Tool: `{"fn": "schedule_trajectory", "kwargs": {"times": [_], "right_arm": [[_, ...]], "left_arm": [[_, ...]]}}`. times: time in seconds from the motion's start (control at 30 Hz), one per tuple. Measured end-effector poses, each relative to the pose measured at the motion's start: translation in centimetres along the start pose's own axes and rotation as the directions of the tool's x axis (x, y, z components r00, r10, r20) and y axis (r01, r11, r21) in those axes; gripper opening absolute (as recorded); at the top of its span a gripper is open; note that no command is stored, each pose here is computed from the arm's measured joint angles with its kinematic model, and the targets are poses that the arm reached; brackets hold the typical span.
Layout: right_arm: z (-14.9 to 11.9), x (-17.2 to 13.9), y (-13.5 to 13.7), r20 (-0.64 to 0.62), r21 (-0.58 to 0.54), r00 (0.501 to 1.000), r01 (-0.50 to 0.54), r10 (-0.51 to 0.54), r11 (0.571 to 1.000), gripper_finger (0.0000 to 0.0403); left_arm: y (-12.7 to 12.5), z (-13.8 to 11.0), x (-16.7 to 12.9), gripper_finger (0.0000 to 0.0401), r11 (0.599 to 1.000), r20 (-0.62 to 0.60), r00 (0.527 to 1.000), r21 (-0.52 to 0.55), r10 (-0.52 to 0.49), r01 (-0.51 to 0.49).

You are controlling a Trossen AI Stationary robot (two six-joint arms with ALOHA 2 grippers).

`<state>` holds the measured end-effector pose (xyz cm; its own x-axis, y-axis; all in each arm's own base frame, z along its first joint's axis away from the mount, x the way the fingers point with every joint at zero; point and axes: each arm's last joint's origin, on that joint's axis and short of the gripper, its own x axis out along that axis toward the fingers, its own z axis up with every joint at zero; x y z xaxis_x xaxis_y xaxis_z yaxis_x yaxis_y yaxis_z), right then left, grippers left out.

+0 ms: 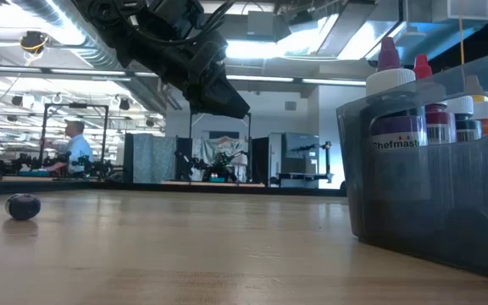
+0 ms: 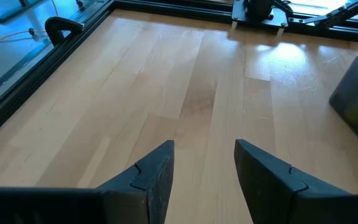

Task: Pick & Place food coloring
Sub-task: Put the small blue food coloring bottle into the bin

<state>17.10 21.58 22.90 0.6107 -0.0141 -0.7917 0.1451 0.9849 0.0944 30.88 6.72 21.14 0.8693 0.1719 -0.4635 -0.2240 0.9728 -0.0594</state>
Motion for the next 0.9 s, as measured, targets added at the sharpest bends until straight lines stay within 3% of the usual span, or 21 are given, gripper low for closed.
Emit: {"fn": "schedule_trajectory", "kwargs": {"times": [0.53,0.9], "right_arm": [[-2.9,6.2,1.0,-0.104,0.020,0.973,0.208,-0.205,0.978,0.0073],[-3.1,7.4,1.0,-0.134,0.030,0.967,0.223,-0.217,0.974,0.0082]], "left_arm": [[0.0,0.0,0.0,0.0164,1.000,0.000,1.000,0.000,0.000,0.000],[0.0,0.0,0.0,0.0160,1.000,0.000,1.000,0.000,-0.001,0.001]]}}
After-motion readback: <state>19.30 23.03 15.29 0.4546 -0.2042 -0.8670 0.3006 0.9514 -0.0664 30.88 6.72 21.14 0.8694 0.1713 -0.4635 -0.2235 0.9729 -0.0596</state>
